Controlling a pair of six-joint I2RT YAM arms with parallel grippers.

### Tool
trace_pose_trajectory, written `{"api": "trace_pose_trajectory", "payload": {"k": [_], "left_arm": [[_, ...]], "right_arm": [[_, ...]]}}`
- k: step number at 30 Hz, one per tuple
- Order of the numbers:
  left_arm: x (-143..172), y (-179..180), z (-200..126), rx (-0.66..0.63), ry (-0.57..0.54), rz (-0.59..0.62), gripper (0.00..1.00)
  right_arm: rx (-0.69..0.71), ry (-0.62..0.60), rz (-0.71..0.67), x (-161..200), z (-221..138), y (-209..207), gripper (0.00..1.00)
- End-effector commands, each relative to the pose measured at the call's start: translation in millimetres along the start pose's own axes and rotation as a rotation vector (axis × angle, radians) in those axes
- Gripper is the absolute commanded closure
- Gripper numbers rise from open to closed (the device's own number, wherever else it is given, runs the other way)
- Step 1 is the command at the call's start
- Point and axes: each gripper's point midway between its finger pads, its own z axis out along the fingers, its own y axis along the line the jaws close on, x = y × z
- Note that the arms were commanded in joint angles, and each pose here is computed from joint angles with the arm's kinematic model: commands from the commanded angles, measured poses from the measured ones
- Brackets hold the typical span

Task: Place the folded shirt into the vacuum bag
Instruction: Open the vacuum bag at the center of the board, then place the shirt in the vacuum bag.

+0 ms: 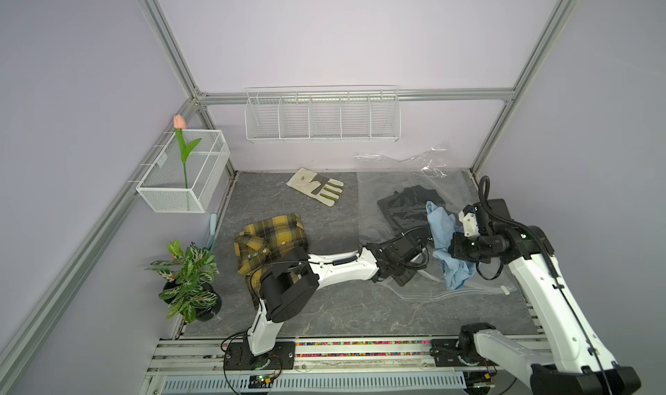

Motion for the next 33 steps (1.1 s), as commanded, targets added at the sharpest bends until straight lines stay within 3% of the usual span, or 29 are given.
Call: {"api": "trace_pose_trajectory", "payload": {"k": [1, 5, 9, 15, 22, 33], "left_arm": [[-40, 18, -36, 0.028, -0.122, -0.154, 1.0], [-58, 32, -42, 0.068, -0.141, -0.256, 1.0], [-73, 43, -40, 0.107, -0.145, -0.332, 1.0], [-112, 55, -68, 0.123, -0.227, -0.34, 1.0], [-140, 78, -101, 0.123, -0.323, -0.333, 1.0], [-175, 62, -160, 0.208, -0.464, -0.276, 1.0]], "right_arm": [[0.025, 0.032, -0.046, 24, -20, -3, 0.93], [-0.161, -0.02, -0.165, 29, -51, 36, 0.93], [-0.375, -0.017, -0.381, 45, -76, 91, 0.93], [-0.449, 0.094, -0.519, 75, -53, 122, 0.93], [-0.345, 0.245, -0.478, 102, 4, 105, 0.93], [-0.344, 0.337, -0.288, 118, 59, 79, 0.93]]}}
